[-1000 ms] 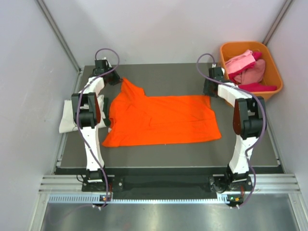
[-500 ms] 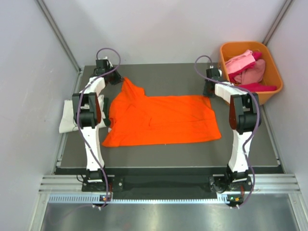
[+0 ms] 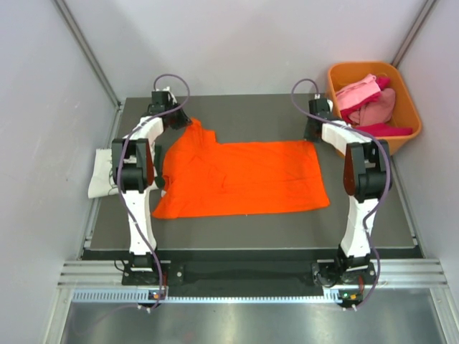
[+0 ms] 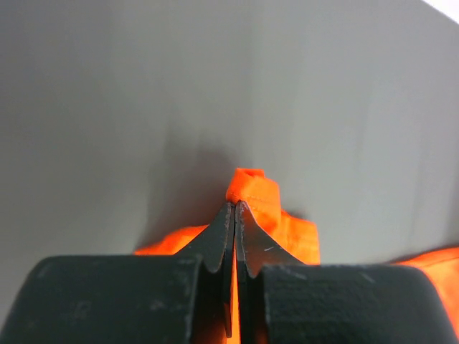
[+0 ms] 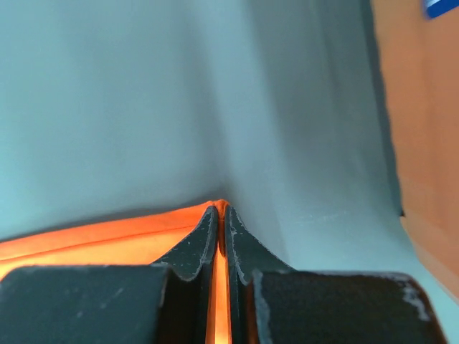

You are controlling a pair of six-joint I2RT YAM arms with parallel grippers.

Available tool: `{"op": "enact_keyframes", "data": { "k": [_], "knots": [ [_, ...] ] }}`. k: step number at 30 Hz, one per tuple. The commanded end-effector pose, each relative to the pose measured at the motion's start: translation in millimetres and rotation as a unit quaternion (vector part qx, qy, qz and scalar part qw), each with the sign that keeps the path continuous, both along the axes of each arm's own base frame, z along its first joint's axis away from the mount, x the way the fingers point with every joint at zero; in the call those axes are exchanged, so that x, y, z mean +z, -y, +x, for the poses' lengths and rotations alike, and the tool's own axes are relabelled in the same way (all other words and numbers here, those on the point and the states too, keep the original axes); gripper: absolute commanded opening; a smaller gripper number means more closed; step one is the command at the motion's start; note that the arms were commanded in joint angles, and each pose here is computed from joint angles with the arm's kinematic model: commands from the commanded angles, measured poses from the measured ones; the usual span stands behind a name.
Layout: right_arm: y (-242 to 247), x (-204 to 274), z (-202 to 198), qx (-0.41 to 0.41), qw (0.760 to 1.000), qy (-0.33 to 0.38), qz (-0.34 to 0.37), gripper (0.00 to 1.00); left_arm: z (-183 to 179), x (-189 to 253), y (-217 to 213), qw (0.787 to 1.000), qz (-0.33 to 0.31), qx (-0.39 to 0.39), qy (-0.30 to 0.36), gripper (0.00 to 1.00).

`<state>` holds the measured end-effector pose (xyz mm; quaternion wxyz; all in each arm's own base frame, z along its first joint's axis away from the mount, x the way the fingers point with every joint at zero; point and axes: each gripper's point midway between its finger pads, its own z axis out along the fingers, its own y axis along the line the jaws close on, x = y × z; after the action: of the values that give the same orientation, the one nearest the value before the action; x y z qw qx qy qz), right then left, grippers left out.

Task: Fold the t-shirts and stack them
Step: Fold the tshirt

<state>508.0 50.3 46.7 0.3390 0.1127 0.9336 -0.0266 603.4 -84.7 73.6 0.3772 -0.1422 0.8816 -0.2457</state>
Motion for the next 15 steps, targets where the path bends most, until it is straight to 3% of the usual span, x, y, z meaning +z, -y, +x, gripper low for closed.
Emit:
{"op": "enact_keyframes", "data": {
  "k": [1,15],
  "knots": [
    [-9.6,54.0,3.9,0.017,0.998,0.057,0.005,0.0,3.6,69.8,4.0,0.996,0.023,-0.011,0.084,0.0],
    [-19.4,67.9,-34.5,0.05,0.997,0.051,0.034,0.0,-52.6,111.8,14.0,0.992,0.061,-0.019,0.108,0.0]
  ]
}}
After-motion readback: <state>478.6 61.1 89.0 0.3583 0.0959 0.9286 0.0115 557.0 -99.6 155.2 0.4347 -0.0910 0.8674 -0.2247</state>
